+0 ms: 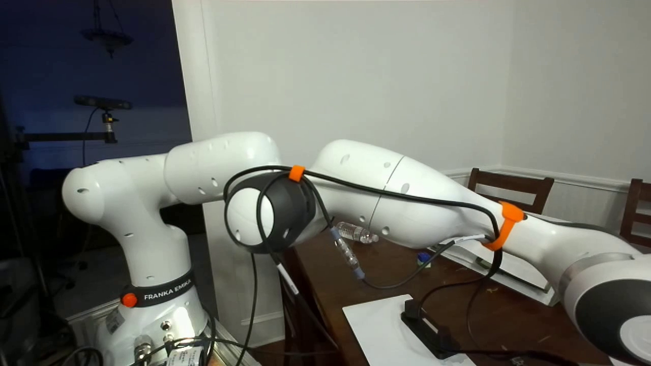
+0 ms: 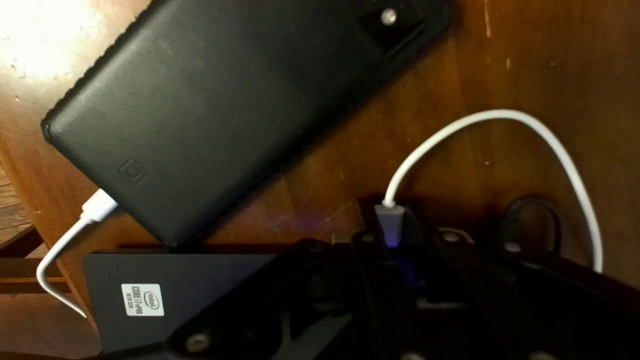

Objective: Unplug from the white cable from the black laptop

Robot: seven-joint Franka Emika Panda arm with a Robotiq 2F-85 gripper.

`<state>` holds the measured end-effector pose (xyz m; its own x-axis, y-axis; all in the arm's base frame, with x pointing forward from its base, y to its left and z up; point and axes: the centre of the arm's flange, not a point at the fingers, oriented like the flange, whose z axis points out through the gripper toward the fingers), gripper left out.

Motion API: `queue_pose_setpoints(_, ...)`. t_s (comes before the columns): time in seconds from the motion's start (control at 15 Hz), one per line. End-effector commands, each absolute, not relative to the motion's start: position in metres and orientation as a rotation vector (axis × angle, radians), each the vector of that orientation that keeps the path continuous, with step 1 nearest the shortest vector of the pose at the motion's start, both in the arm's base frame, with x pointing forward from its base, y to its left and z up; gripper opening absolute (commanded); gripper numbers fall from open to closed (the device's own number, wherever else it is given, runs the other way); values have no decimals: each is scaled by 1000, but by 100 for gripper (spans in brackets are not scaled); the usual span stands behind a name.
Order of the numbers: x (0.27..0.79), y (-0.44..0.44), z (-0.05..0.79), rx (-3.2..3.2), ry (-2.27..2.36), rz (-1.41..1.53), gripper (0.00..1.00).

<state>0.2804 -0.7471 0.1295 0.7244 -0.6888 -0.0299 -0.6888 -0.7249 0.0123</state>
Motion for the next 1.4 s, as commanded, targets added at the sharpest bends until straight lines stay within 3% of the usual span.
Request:
queue_pose_setpoints(0.0,281,-764,128,2966,-1102,-245,4)
queue_pose_setpoints(0.27,278,-757,124,3009,-1068,-380,4)
queue_pose_setpoints(1.33,277,-711,214,2698,-1569,-141,4)
